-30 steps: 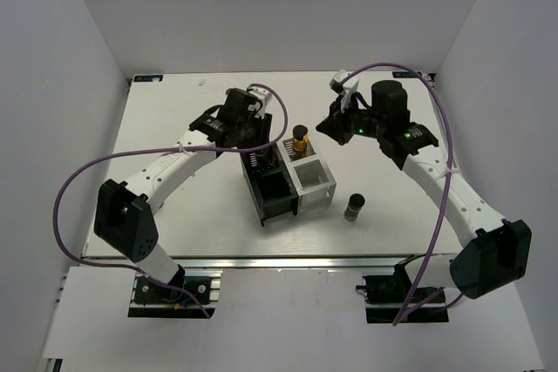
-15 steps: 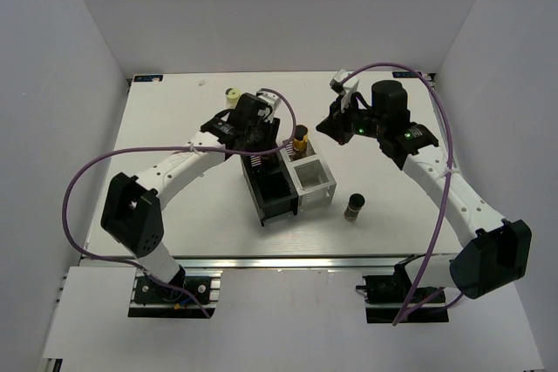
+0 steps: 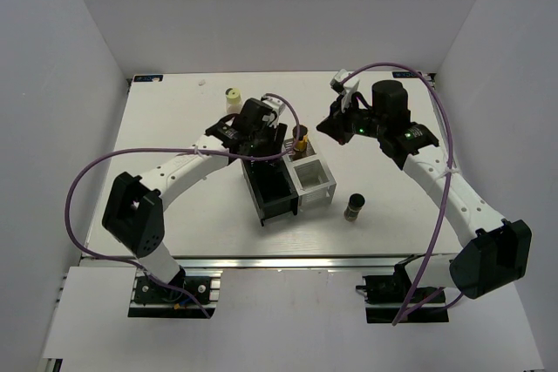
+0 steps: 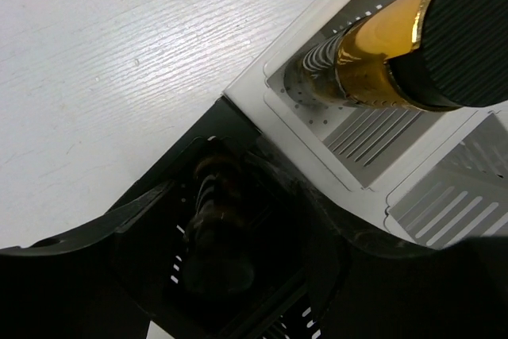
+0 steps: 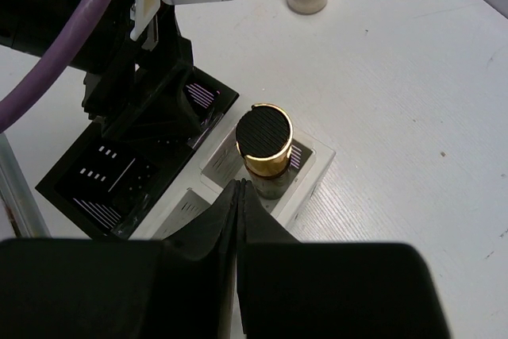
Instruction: Organize the condiment bottles
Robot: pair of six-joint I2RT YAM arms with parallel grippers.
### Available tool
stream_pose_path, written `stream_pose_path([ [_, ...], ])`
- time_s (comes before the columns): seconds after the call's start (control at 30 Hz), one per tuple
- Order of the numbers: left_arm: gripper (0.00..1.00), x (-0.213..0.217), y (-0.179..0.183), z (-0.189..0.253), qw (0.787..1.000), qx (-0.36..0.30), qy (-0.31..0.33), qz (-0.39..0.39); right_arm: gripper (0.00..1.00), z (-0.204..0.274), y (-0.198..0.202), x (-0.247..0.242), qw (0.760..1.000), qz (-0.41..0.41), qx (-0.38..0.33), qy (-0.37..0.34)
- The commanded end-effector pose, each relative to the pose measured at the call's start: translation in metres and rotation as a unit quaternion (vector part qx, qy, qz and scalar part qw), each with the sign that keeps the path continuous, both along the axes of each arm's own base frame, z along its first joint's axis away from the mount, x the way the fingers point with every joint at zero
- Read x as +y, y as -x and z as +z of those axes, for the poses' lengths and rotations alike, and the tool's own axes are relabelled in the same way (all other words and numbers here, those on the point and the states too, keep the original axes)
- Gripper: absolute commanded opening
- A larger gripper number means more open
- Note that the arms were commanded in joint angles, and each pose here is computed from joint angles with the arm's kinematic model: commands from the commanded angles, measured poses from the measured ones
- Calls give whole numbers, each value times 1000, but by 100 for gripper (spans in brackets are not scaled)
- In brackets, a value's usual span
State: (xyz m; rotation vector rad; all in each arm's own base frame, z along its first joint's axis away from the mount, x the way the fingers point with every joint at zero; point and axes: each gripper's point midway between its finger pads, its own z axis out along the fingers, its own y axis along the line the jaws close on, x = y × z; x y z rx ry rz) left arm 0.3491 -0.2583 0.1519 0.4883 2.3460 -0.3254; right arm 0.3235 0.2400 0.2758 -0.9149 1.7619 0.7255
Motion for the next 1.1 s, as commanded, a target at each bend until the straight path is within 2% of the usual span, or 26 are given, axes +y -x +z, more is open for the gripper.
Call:
stream_pose_path([
  [0.0,71,-2,-2,10,1000,-21,8,1,0,16,0,-1,1000,2,-26,-12],
  [0.07,75,-3,-2,11,1000,-22,8,0,0,17,1,-1,1000,4,-28,-12],
  [0.3,75,-3,-8,35,999,-45,19,8,2,17,5,-2,999,14,-33,-7],
  [0.37,75,-2,-12,50,998,-60,25,15,9,18,7,-2,999,22,-37,-3],
  [0.43,74,-2,-16,69,996,-80,33,22,24,19,13,-2,998,40,-45,4],
  [0.47,73,2,-16,78,995,-89,34,29,35,20,17,-2,998,48,-49,6],
  [0.6,72,11,-14,107,991,-116,46,47,53,19,30,-3,994,83,-66,21],
  [0.7,71,20,-9,125,988,-131,54,61,60,16,41,-6,992,101,-69,29],
  [0.77,67,25,-3,125,988,-128,54,67,60,14,50,-8,989,119,-77,40],
  [0.83,53,30,5,131,987,-126,66,74,58,12,56,-11,986,134,-90,54],
  [0.9,42,34,14,125,988,-114,69,76,48,5,63,-20,986,128,-80,74],
  [0.93,32,37,20,132,986,-117,83,83,43,1,64,-23,986,126,-76,83],
  [0.97,27,41,25,124,987,-109,81,88,35,-6,71,-29,985,125,-66,98],
  [1.0,23,47,32,133,984,-115,95,100,32,-11,69,-36,985,112,-61,114],
  [1.07,22,56,40,128,982,-113,100,114,30,-23,80,-45,985,105,-35,131],
])
